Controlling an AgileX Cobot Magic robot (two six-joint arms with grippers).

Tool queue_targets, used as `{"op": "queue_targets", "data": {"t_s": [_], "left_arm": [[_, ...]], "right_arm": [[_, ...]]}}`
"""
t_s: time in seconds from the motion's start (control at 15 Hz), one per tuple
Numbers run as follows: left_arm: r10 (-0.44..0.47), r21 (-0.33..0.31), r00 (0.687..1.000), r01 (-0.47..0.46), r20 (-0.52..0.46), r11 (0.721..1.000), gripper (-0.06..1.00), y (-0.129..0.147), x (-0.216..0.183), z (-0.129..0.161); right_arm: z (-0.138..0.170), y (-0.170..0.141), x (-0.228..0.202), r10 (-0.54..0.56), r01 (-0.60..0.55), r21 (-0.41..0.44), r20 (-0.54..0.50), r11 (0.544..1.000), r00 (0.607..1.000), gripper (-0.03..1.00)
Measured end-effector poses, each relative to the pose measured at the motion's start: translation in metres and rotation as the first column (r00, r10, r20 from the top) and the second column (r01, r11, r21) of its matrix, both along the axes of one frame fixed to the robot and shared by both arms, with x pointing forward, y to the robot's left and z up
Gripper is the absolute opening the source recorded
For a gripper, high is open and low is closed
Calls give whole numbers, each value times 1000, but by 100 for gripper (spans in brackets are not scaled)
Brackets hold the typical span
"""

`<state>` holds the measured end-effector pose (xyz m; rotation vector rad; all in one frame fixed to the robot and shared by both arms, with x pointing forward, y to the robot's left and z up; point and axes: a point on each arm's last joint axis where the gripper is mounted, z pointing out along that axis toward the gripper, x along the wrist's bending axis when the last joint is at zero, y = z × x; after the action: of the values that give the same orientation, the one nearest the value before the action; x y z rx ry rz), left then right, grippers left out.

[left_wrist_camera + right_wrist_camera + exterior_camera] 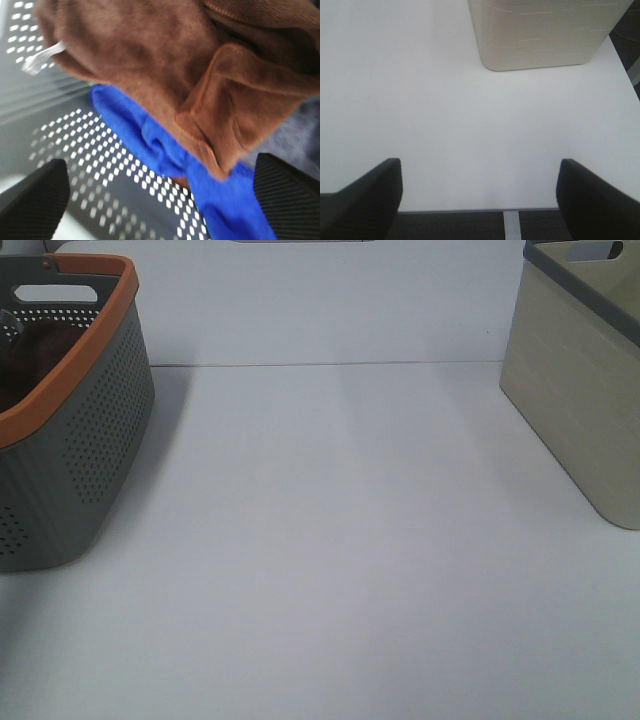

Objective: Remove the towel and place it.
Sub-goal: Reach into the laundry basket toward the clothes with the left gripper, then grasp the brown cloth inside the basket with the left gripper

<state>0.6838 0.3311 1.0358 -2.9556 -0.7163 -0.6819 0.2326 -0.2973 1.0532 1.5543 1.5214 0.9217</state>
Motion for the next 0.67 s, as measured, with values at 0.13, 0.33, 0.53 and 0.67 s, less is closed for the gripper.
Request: {"op": "queue_targets", "data": {"t_s": [0.13, 0.33, 0.53, 0.67], "left_arm": [[-22, 0, 1000, 22, -9, 1000, 90, -2, 15, -33], [-57, -22, 998, 57, -5, 998, 87, -12, 22, -45], [-123, -33, 992, 122, -32, 992, 82, -25, 25, -60], [-128, -33, 991, 127, -37, 991, 75, -26, 26, -63]], "right_arm": [[0, 0, 0, 0, 0, 0, 0, 1000, 1000, 74], [0, 0, 0, 0, 0, 0, 0, 1000, 1000, 74], [0, 0, 0, 0, 0, 0, 0, 1000, 1000, 74], [0, 0, 0, 0, 0, 0, 0, 1000, 1000, 74]]}}
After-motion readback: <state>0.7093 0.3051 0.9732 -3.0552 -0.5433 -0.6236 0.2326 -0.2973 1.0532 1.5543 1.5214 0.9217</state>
